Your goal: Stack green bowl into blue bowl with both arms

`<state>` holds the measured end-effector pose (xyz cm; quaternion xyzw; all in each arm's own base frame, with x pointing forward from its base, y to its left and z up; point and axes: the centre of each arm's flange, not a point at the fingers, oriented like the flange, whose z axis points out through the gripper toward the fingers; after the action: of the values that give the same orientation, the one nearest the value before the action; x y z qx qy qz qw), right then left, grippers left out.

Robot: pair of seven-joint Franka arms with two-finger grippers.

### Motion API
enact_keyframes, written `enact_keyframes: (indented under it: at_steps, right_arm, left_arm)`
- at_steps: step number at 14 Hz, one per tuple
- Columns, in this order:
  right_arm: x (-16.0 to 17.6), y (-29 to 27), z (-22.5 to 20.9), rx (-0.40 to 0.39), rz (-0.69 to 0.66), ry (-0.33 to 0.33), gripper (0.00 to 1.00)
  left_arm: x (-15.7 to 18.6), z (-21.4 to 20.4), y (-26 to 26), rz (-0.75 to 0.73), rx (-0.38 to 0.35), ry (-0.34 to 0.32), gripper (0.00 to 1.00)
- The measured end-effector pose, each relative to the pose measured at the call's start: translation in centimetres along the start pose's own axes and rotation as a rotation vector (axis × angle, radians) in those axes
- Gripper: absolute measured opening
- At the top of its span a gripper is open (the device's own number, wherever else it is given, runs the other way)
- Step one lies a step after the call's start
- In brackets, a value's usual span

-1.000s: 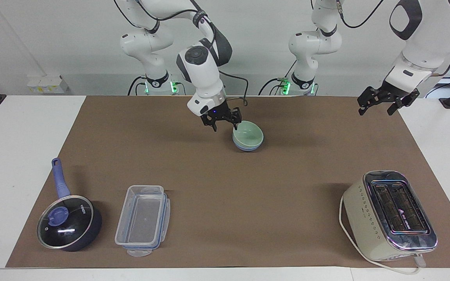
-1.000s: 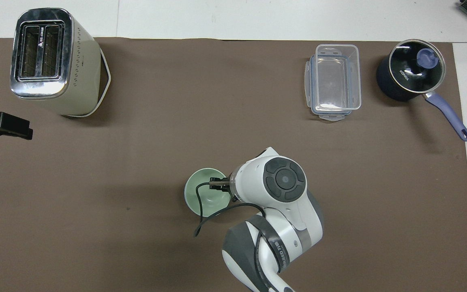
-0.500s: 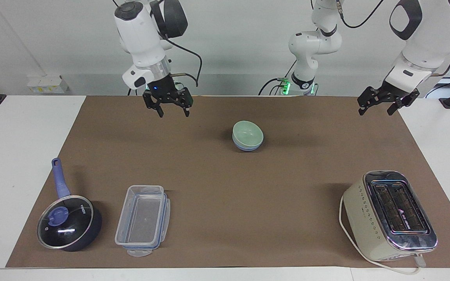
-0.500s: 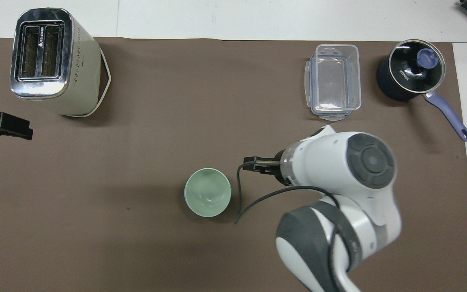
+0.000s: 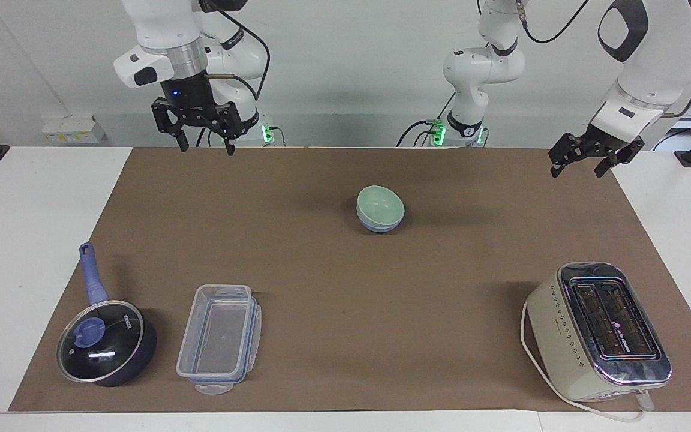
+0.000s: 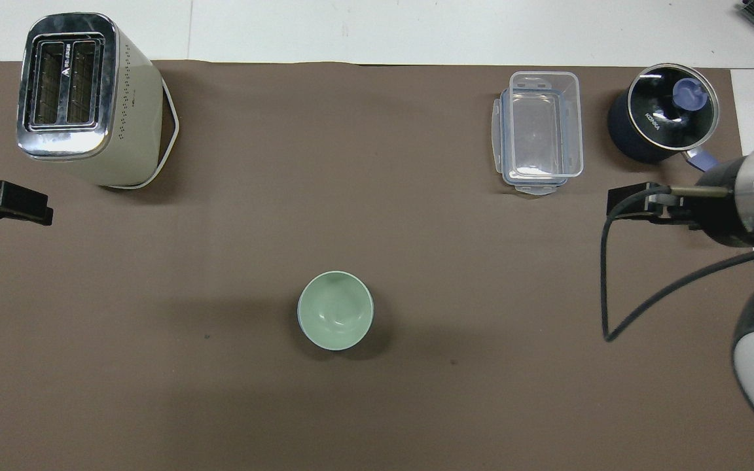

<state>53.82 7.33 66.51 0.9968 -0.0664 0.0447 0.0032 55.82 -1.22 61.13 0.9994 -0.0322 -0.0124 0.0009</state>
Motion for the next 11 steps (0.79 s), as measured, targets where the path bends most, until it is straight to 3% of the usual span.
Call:
enact_keyframes:
  at_steps: [11]
  right_arm:
    - [0.3, 2.2, 0.3, -0.031, 0.015, -0.110, 1.00]
  left_arm:
    - [0.0, 0.0, 0.0, 0.000, 0.000, 0.000, 1.00]
